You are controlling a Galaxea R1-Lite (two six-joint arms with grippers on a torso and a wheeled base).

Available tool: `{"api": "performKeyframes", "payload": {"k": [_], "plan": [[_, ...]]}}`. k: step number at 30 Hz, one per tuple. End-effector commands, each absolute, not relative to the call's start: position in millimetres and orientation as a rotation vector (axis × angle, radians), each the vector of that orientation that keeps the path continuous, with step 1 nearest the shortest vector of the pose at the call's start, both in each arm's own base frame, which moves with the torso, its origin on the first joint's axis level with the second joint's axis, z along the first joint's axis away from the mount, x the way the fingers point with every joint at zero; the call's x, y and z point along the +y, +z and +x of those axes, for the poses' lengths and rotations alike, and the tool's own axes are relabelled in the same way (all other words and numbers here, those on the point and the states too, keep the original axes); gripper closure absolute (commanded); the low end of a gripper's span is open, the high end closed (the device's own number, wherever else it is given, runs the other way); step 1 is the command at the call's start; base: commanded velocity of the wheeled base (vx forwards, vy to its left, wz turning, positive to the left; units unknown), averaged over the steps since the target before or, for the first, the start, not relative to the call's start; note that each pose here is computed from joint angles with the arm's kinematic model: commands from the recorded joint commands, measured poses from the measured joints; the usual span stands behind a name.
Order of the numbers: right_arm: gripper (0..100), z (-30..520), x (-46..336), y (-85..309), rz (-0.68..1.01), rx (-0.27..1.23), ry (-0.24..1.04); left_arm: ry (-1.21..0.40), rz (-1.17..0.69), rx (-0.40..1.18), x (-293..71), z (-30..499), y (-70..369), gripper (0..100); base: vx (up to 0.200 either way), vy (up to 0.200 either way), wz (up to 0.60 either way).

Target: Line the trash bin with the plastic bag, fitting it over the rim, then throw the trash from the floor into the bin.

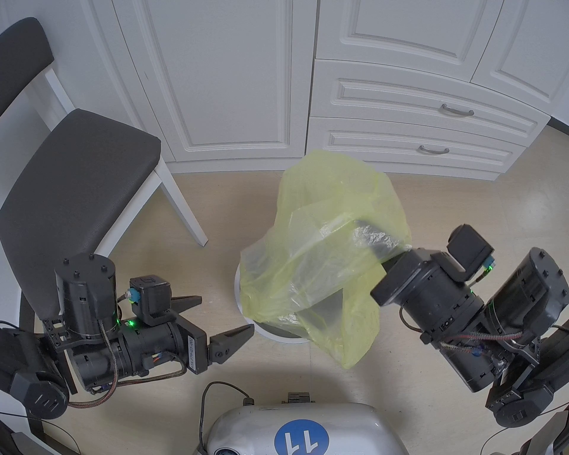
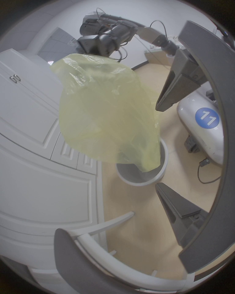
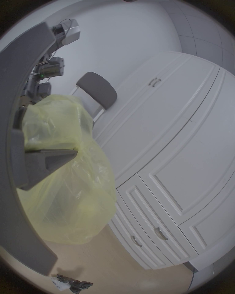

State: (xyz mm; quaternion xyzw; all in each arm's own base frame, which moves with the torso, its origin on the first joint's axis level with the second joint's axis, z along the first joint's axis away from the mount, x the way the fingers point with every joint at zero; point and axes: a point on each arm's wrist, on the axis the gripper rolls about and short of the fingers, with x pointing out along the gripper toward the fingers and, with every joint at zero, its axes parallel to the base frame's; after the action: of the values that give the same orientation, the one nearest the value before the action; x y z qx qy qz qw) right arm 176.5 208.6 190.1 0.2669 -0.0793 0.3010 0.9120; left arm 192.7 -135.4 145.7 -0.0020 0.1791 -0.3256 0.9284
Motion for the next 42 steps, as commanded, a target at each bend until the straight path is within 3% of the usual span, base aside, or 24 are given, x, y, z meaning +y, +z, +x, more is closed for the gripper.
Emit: {"api": "performKeyframes", "payload": {"k": [1, 6, 12, 17, 22, 31, 34, 42], "plan": [[100, 180.5, 215.5, 204.8, 0.604, -0.229, 0.591, -0.714, -0.014, 0.402, -128.1, 189.5, 138.6, 0, 0.000, 0.000, 0.00], [100, 183.6, 226.2, 211.1, 0.615, -0.237, 0.595, -0.767, -0.025, 0.392, -120.5, 175.8, 141.2, 0, 0.000, 0.000, 0.00], [100, 212.9, 249.0, 250.7, 0.530, -0.198, 0.562, -0.799, -0.035, 0.372, -116.2, 169.0, 145.6, 0, 0.000, 0.000, 0.00], [100, 241.8, 264.6, 281.6, 0.377, -0.092, 0.503, -0.814, -0.042, 0.328, -112.6, 160.1, 154.0, 0, 0.000, 0.000, 0.00], [100, 260.2, 270.5, 300.1, 0.200, -0.081, 0.456, -0.817, -0.047, 0.305, -111.1, 157.3, 158.6, 0, 0.000, 0.000, 0.00], [100, 262.6, 270.7, 340.4, 0.202, -0.114, 0.323, -0.822, -0.126, 0.254, -115.1, 160.6, 166.8, 0, 0.000, 0.000, 0.00], [100, 258.0, 270.6, 353.4, 0.231, -0.138, 0.238, -0.848, -0.213, 0.242, -125.9, 165.4, 168.6, 0, 0.000, 0.000, 0.00], [100, 239.1, 266.3, 371.3, 0.279, -0.165, 0.172, -0.793, -0.412, 0.267, -150.7, 202.1, 152.8, 0, 0.000, 0.000, 0.00]]}}
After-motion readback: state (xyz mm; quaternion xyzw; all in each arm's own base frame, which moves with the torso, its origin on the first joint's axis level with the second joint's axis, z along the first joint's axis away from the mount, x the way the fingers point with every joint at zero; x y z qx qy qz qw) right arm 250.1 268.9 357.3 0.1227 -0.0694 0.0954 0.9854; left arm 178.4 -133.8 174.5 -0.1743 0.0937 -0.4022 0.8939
